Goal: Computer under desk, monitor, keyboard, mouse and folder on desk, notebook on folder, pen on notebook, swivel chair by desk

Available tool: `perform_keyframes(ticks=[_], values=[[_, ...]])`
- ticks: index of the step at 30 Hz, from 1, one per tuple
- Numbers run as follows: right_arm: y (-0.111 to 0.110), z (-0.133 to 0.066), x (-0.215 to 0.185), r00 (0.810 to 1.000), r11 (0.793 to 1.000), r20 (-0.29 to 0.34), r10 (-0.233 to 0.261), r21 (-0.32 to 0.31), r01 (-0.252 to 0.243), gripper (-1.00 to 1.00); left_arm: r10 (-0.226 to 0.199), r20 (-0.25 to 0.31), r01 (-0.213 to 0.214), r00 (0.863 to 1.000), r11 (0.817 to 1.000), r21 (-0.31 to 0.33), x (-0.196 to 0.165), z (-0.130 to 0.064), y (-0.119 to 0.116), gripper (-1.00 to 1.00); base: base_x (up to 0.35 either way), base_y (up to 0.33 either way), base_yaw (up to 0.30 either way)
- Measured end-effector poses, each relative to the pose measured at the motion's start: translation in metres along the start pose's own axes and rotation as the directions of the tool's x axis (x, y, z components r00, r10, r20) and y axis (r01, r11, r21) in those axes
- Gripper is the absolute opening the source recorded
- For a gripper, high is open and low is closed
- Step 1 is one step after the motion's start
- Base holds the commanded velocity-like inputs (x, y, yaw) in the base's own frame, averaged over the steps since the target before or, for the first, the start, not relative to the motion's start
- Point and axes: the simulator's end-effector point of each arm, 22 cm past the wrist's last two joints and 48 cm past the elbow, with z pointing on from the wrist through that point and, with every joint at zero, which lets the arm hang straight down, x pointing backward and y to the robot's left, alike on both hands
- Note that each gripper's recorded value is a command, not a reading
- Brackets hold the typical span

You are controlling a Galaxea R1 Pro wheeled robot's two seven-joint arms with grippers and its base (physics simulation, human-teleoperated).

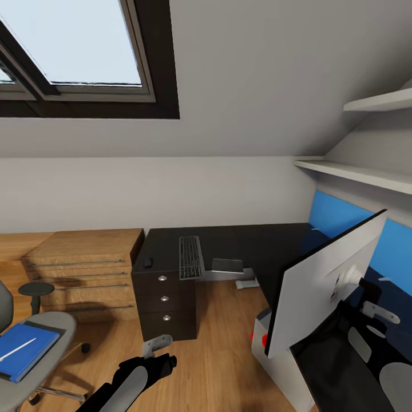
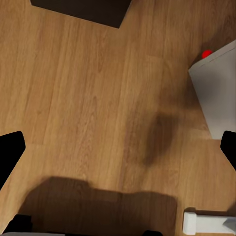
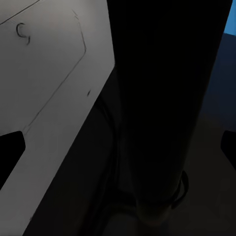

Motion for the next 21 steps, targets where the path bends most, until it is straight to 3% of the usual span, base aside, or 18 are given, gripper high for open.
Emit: perform_keyframes(ticks=[17,21], values=[[-0.003,0.011,0.017,1.0,1.0,0.001,-0.008,0.004,0.008,1.0,0.001,0.003,-0.001,1.0,1.0,0.001,0.005,0.018,0.004,1.0,0.0,0.0,0.0],[-0.02,0.017,0.011,1.0,0.999,0.014,-0.019,0.026,0.019,1.0,0.002,0.006,-0.002,1.0,1.0,0.001,0.006,0.022,0.005,1.0,0.0,0.0,0.0]])
